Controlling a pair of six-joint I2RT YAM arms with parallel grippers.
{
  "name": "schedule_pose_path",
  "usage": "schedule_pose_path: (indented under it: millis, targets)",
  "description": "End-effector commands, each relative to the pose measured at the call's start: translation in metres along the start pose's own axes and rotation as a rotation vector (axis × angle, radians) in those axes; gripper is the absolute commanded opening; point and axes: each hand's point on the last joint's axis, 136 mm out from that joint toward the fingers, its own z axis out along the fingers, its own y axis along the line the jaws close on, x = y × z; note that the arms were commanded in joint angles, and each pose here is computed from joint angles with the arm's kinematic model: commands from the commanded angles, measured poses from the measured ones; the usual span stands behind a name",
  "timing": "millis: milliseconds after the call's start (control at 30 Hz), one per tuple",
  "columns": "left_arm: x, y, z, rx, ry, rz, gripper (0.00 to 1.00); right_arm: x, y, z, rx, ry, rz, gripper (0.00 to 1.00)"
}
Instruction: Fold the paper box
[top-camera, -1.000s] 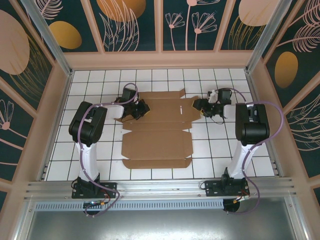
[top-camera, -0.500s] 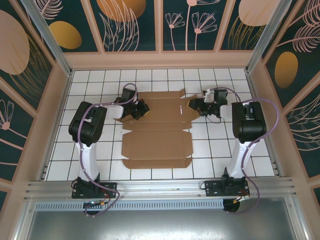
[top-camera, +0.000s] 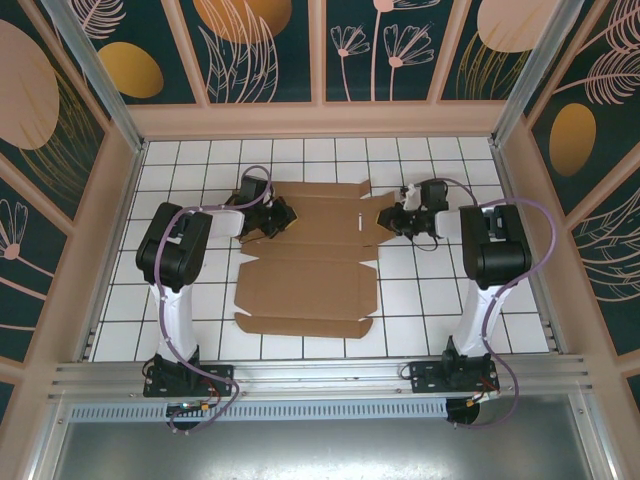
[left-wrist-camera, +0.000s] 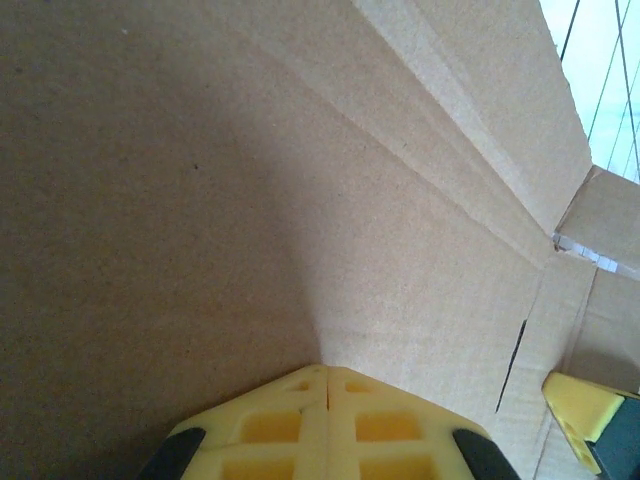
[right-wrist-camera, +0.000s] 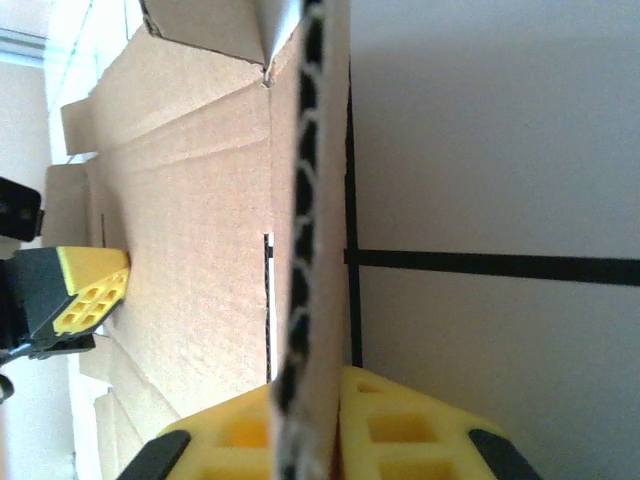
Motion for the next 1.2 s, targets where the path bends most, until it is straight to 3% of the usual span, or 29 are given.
schedule_pose_path:
  millis: [0, 400, 767, 1167]
  targets:
    - [0.012, 0.042, 0.008, -0.106, 0.021, -0.060, 0.00, -0.005, 0.013, -0.006, 0.111, -0.004, -0.063, 0.04]
    - [0.017, 0.031, 0.006, -0.076, 0.021, -0.054, 0.00, -0.023, 0.020, -0.013, 0.397, 0.002, -0.181, 0.00]
    - [0.025, 0.022, 0.009, -0.060, 0.035, -0.046, 0.00, -0.040, 0.036, -0.011, 0.814, -0.011, -0.340, 0.00]
    - [0.025, 0.024, 0.012, -0.064, 0.039, -0.051, 0.00, -0.017, 0.059, 0.036, 1.070, 0.017, -0.536, 0.03]
